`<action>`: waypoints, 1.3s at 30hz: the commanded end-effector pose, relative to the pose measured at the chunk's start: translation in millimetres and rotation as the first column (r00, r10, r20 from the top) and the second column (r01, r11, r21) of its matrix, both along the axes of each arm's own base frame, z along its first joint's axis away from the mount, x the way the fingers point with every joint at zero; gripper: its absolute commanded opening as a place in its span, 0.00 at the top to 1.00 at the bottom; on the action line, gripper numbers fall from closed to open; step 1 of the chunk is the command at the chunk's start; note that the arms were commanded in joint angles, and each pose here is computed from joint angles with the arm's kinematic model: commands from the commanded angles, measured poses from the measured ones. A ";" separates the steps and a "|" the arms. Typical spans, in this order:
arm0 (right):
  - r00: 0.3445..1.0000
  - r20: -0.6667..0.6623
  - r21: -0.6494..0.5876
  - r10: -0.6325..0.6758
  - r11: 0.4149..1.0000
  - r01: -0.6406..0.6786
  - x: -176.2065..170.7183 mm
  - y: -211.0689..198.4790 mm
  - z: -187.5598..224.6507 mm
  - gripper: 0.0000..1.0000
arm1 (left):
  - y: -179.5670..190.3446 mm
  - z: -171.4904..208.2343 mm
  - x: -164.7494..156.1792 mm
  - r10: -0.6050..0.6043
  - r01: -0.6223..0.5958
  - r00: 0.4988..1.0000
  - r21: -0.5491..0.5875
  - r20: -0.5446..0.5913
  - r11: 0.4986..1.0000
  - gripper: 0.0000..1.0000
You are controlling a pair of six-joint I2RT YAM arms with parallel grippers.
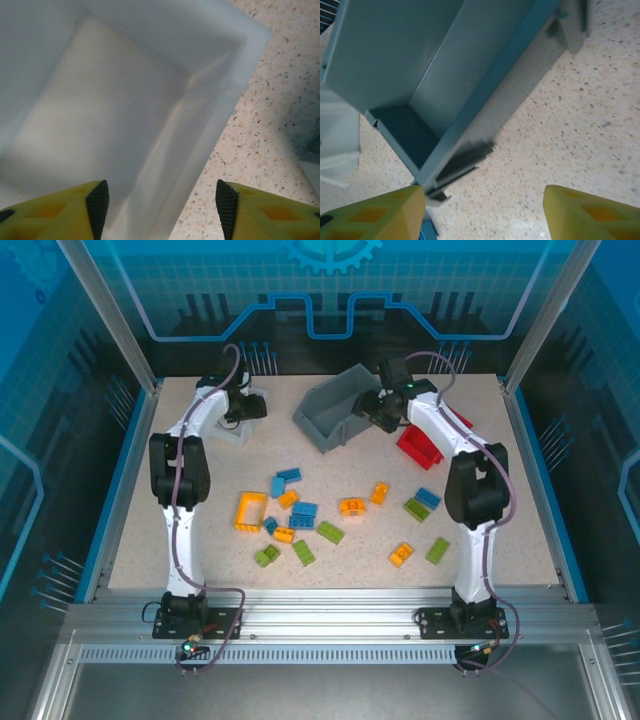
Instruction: Sort the legos into containers by color
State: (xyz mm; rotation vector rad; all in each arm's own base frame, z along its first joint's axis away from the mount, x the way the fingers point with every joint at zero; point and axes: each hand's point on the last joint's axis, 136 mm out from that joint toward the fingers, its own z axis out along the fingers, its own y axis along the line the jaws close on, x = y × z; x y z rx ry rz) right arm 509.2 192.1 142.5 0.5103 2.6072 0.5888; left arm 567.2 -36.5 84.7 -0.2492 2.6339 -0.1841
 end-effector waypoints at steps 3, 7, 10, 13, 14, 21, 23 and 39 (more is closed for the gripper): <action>0.998 -0.052 0.008 -0.046 0.999 0.046 18.5 11.5 -18.8 0.38 | -9.7 -5.7 -1.1 -0.043 0.042 0.999 -0.027 -0.013 0.999 0.43; 0.997 -0.057 0.009 -0.050 0.999 0.051 29.7 15.3 -33.0 0.39 | -18.4 -6.8 -3.1 -0.064 0.063 0.998 -0.047 -0.011 0.997 0.50; 0.995 -0.087 -0.027 -0.040 0.999 0.037 31.6 14.1 -46.0 0.46 | -28.9 -5.3 -4.6 -0.080 0.079 0.997 -0.062 -0.006 0.995 0.56; 0.996 -0.090 -0.091 -0.019 0.996 0.011 28.9 7.8 -45.2 0.58 | -42.3 -3.0 -7.4 -0.082 0.081 0.997 -0.093 -0.010 0.992 0.65; 0.996 -0.089 -0.120 -0.012 0.993 0.002 26.7 4.0 -43.5 0.63 | -46.1 -2.3 -8.8 -0.077 0.075 0.997 -0.104 -0.015 0.992 0.66; 0.990 -0.067 -0.253 0.125 0.957 -0.138 5.3 -7.3 -19.8 0.82 | -66.0 2.0 -34.4 0.016 -0.024 0.999 -0.210 -0.040 0.977 0.79; 0.985 -0.071 -0.291 0.156 0.941 -0.170 -3.1 -8.1 -16.1 0.84 | -75.1 2.0 -44.1 0.020 -0.032 0.998 -0.225 -0.052 0.974 0.80; 0.977 -0.063 -0.337 0.204 0.917 -0.214 -29.3 -29.1 -7.7 0.85 | -145.4 -21.2 -101.9 0.017 -0.056 0.988 -0.246 -0.157 0.968 0.90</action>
